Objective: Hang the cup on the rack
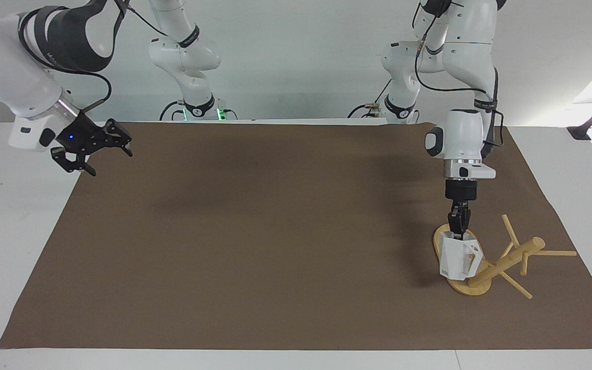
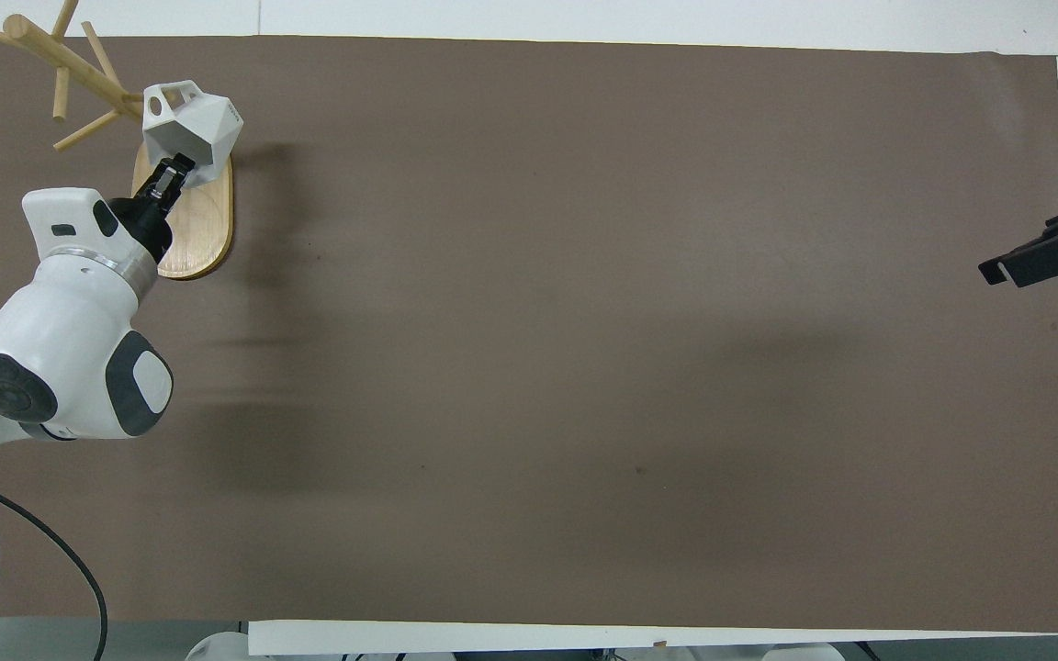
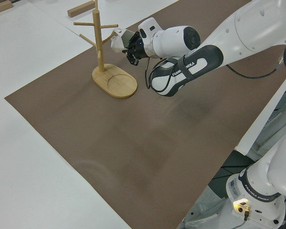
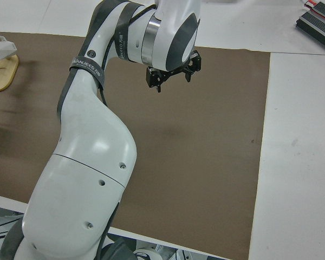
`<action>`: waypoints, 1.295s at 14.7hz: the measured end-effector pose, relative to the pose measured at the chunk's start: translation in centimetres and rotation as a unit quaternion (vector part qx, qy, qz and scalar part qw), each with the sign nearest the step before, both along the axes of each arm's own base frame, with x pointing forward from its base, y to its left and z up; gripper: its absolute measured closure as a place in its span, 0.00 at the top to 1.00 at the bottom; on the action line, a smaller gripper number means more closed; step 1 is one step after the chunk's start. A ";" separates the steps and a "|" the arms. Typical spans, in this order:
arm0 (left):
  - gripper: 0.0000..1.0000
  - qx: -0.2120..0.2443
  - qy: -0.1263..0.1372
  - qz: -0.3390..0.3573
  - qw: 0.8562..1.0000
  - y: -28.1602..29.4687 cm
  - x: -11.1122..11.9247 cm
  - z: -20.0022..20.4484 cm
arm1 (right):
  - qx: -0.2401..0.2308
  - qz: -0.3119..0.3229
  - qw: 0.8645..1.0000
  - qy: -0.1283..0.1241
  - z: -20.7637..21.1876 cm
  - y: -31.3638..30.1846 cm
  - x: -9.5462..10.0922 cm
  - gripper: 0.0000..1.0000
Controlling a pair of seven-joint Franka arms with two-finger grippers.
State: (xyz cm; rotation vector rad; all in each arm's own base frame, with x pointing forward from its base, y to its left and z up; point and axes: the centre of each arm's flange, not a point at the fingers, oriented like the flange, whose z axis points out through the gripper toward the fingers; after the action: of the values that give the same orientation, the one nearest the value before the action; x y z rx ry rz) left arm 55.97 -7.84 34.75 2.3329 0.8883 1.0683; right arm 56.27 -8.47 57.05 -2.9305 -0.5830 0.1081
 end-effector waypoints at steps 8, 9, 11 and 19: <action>0.75 0.006 0.088 0.006 0.996 0.5 1.9 1.4 | -0.080 -0.157 0.983 0.044 5.2 1.2 -2.9 1.00; 0.88 0.008 0.111 0.010 0.994 1.0 2.0 2.4 | -0.083 -0.158 0.983 0.046 5.1 1.2 -2.9 1.00; 1.00 0.012 0.162 0.019 0.986 2.3 2.1 5.3 | -0.096 -0.171 0.980 0.046 5.2 1.4 -3.0 1.00; 1.00 0.127 0.389 -0.106 0.906 9.6 -0.9 20.1 | -0.098 -0.188 0.976 0.047 5.6 1.7 -4.7 1.00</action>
State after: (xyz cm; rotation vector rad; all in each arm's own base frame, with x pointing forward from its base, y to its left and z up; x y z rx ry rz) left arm 55.06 1.80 54.82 3.0483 0.7353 0.1248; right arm 51.55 -6.74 62.62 -3.1409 0.0041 0.2709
